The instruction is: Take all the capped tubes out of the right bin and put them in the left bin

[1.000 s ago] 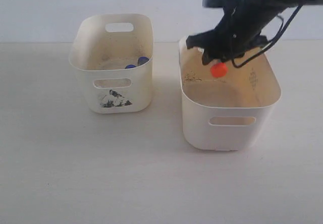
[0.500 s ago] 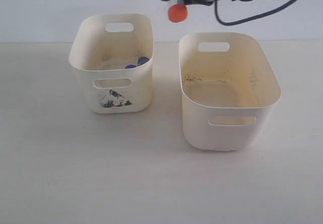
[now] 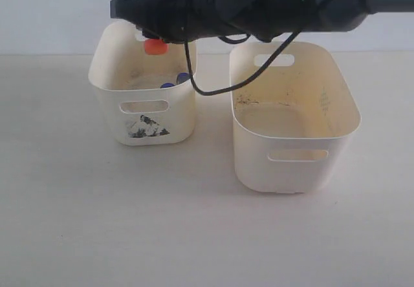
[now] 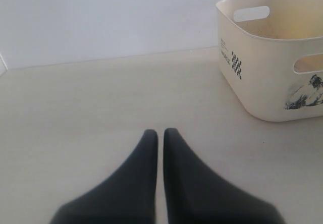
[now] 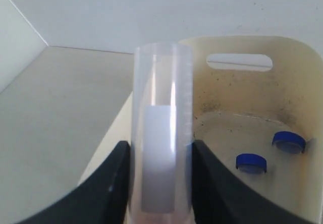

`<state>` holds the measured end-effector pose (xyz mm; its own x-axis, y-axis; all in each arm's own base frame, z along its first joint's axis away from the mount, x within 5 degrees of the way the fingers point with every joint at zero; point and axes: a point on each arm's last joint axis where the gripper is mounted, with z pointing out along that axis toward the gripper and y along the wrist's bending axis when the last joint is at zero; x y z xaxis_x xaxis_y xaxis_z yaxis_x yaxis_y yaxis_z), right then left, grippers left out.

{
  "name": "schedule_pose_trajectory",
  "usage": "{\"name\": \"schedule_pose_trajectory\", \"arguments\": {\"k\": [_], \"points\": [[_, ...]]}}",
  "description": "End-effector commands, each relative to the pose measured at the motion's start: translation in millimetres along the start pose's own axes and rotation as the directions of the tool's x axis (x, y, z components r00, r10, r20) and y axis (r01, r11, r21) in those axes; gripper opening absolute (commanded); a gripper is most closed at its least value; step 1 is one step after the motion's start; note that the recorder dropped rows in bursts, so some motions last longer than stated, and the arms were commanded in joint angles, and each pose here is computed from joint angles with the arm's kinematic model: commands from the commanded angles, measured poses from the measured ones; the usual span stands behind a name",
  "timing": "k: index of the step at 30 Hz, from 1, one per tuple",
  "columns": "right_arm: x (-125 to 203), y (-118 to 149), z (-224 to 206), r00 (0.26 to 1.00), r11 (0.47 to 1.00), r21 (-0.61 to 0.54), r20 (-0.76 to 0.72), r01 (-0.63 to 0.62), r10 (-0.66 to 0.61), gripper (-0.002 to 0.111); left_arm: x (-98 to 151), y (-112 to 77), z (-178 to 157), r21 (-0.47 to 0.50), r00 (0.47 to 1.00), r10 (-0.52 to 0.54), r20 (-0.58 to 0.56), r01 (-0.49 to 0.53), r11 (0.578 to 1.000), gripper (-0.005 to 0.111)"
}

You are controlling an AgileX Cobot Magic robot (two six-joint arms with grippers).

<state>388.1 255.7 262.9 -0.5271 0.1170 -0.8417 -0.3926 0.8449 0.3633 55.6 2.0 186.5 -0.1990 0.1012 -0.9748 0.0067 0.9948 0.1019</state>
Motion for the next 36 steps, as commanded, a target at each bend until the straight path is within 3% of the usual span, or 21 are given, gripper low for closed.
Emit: {"name": "schedule_pose_trajectory", "arguments": {"k": [1, 3, 5, 10, 13, 17, 20, 23, 27, 30, 36], "points": [[1.6, 0.6, 13.0, 0.999, 1.0, 0.007, 0.031, -0.012, 0.012, 0.0, -2.7, 0.0, -0.5, 0.001, 1.0, -0.018, 0.021, 0.018, 1.0, 0.004], [5.1, 1.5, 21.8, 1.0, 1.0, -0.002, 0.005, -0.007, 0.007, 0.002, -2.7, 0.0, -0.5, 0.001, 1.0, -0.018, 0.021, 0.018, 1.0, 0.004], [7.3, 4.1, 28.5, 0.999, 1.0, -0.023, -0.041, -0.002, 0.001, 0.011, -2.7, 0.0, -0.5, 0.001, 1.0, -0.018, 0.021, 0.018, 1.0, 0.004], [8.5, 8.1, 39.5, 0.997, 0.999, -0.046, -0.073, 0.0, -0.003, 0.064, -2.7, 0.0, -0.5, 0.001, 1.0, -0.018, 0.021, 0.018, 1.0, 0.004], [4.3, 10.0, 39.5, 0.998, 0.999, -0.052, -0.062, 0.0, -0.004, 0.08, -2.7, 0.0, -0.5, 0.001, 1.0, -0.018, 0.021, 0.018, 1.0, 0.004], [2.0, 14.6, 37.4, 0.995, 0.997, -0.077, -0.098, -0.005, -0.003, 0.075, -2.7, 0.0, -0.5, 0.001, 1.0, -0.018, 0.021, 0.018, 1.0, 0.004], [-0.4, 19.2, 31.7, 0.989, 0.995, -0.104, -0.148, -0.007, -0.008, 0.064, -2.7, 0.0, -0.5, 0.001, 1.0, -0.018, 0.021, 0.018, 1.0, 0.004], [-6.4, 26.5, 17.8, 0.98, 0.99, -0.137, -0.195, 0.013, -0.04, 0.043, -2.7, 0.0, -0.5, 0.001, 1.0, -0.018, 0.021, 0.018, 1.0, 0.004], [-12.2, 35.1, -8.0, 0.942, 0.978, -0.183, -0.3, 0.099, -0.151, 0.002, -2.7, 0.0, -0.5, 0.001, 1.0, -0.018, 0.021, 0.018, 1.0, 0.004], [-14.9, 38.0, -27.6, 0.903, 0.975, -0.185, -0.388, 0.121, -0.186, 0.0, -2.7, 0.0, -0.5, 0.001, 1.0, -0.018, 0.021, 0.018, 1.0, 0.004], [-17.2, 34.1, -69.3, 0.855, 0.992, -0.078, -0.504, 0.095, -0.122, 0.0, -2.7, 0.0, -0.5, 0.001, 1.0, -0.018, 0.021, 0.018, 1.0, 0.004]]}}
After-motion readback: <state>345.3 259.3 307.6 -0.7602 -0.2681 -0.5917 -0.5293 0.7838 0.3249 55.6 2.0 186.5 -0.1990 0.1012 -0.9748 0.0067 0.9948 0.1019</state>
